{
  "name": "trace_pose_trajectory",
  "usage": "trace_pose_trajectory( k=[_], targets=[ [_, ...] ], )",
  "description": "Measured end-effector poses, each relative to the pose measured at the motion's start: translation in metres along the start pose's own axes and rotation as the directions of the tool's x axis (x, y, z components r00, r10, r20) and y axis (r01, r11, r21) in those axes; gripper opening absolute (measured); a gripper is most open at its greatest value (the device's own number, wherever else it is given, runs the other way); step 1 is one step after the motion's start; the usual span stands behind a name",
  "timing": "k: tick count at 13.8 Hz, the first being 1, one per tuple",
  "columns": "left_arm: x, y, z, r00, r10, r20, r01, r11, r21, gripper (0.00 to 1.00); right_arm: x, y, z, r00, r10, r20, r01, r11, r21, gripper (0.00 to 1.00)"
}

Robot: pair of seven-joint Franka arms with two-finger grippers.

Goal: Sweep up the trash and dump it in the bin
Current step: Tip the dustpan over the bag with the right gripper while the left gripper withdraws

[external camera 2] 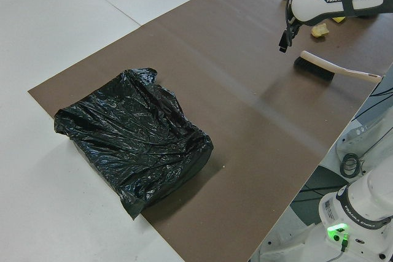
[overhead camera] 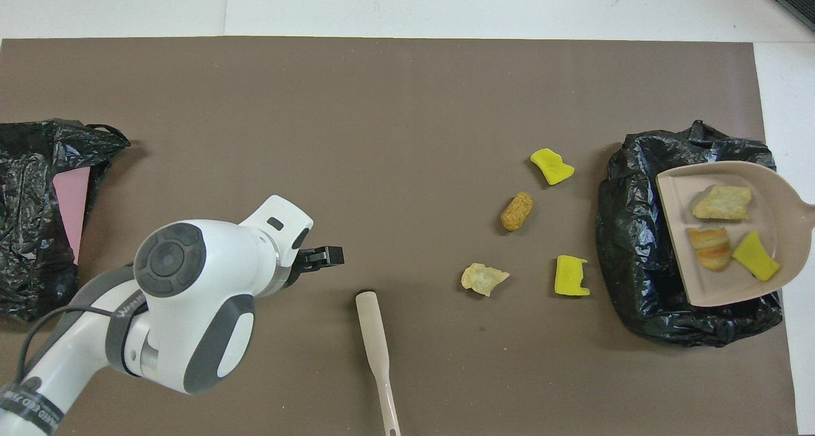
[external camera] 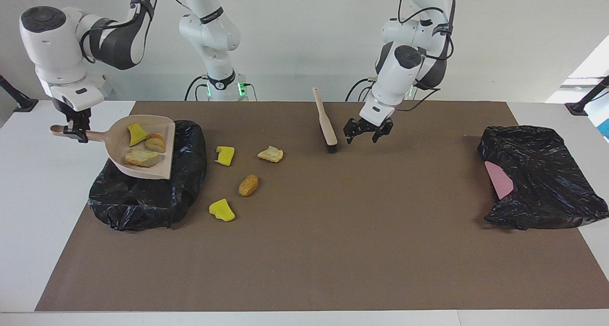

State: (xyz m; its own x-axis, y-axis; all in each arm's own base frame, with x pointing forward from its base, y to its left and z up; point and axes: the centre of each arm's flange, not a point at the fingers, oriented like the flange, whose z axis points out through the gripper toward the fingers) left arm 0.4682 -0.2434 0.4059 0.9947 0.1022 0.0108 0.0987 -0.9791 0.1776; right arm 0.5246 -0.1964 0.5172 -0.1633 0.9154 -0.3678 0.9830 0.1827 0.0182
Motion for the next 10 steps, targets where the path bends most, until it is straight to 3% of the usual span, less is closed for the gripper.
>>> trace_pose_trajectory(
  k=[5,10],
  targets=[
    [0.075,-0.047,-0.026,0.998,0.04,-0.05,-0.039,0.999,0.005,1.0,0.025,-0.02,0.0,0.976,-0.009,0.219,0.007,1.0,0.012,0.31],
    [0.119,-0.104,-0.115,0.996,0.08,-0.031,-0.079,0.996,0.034,1.0,0.076,-0.016,-0.021,0.926,-0.013,0.378,0.016,1.0,-0.006,0.31]
  ],
)
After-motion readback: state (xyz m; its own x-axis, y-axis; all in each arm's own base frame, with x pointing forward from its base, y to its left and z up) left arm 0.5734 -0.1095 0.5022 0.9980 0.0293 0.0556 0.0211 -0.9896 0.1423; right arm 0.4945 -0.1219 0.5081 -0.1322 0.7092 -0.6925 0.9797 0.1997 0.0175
